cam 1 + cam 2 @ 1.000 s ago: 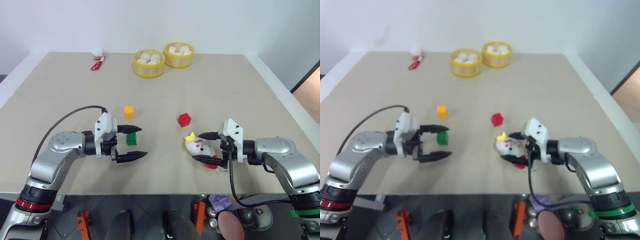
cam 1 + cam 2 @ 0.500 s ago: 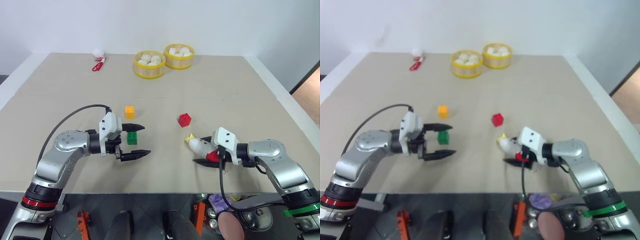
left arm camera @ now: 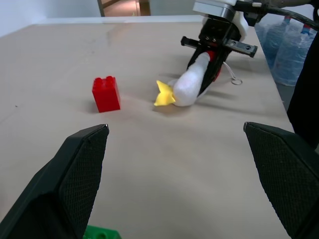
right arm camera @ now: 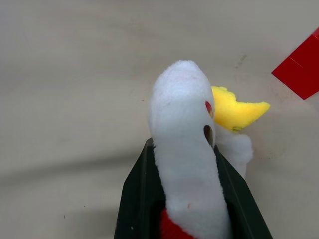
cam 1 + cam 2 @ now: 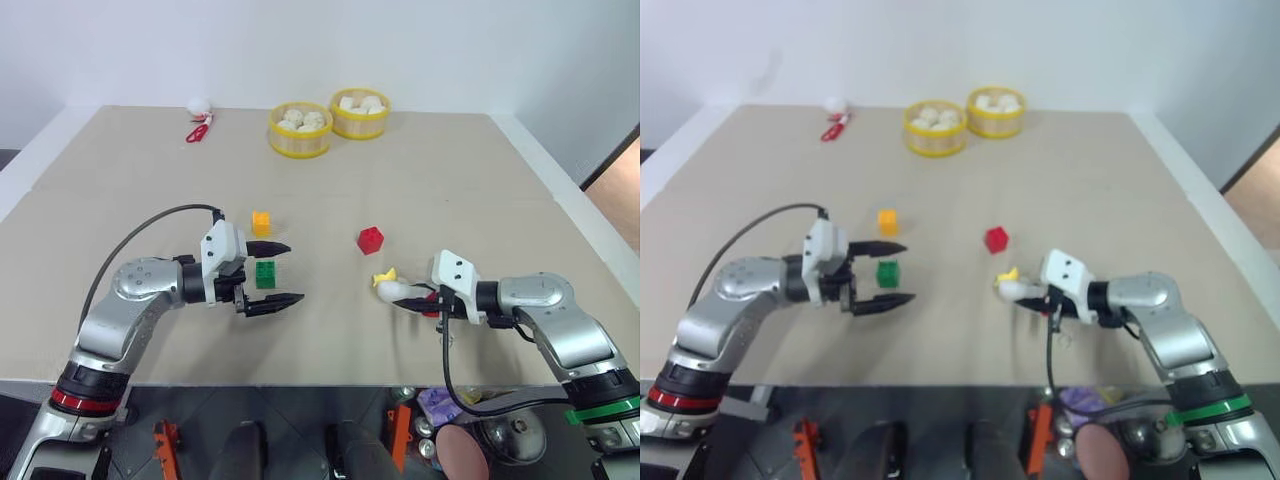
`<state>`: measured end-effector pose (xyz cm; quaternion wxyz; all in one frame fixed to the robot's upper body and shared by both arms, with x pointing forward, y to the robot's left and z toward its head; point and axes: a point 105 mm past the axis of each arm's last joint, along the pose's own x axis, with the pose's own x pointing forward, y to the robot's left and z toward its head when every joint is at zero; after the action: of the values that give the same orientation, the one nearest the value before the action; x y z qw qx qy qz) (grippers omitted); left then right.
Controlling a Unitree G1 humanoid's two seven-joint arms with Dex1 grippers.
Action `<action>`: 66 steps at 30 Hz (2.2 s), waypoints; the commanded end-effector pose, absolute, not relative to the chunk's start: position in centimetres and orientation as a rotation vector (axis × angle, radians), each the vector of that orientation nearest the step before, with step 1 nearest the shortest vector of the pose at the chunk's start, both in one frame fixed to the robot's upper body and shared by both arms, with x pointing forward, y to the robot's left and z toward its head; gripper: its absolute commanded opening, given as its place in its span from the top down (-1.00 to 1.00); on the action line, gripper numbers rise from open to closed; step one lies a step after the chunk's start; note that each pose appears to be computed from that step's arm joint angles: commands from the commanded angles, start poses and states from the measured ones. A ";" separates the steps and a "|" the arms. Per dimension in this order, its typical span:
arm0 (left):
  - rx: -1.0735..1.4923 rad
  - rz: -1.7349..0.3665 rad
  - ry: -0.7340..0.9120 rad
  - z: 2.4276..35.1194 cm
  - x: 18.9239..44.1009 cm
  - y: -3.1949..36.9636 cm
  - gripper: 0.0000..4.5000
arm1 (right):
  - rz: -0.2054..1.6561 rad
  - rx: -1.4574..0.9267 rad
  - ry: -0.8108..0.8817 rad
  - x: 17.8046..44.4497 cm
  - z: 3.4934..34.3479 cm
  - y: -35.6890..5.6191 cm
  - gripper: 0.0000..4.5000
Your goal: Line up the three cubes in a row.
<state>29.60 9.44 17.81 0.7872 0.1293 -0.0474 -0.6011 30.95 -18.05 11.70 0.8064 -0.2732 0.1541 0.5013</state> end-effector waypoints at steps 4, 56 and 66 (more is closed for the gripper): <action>0.311 -1.353 -0.172 19.1 30.0 7.9 -1.00 | 0.818 -0.472 0.242 34.6 15.8 -22.0 0.94; 0.253 -1.309 -0.175 18.9 30.8 8.8 -1.00 | 0.543 -0.339 0.053 36.9 16.0 -19.0 -0.99; 0.268 -1.314 -0.160 17.9 31.0 8.4 -1.00 | 0.638 -0.306 0.123 34.7 13.3 -15.4 -0.99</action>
<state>31.13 8.40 17.48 0.7824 0.1170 -0.0611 -0.6086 34.58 -15.74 12.08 0.9358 -0.1375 0.0819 0.3142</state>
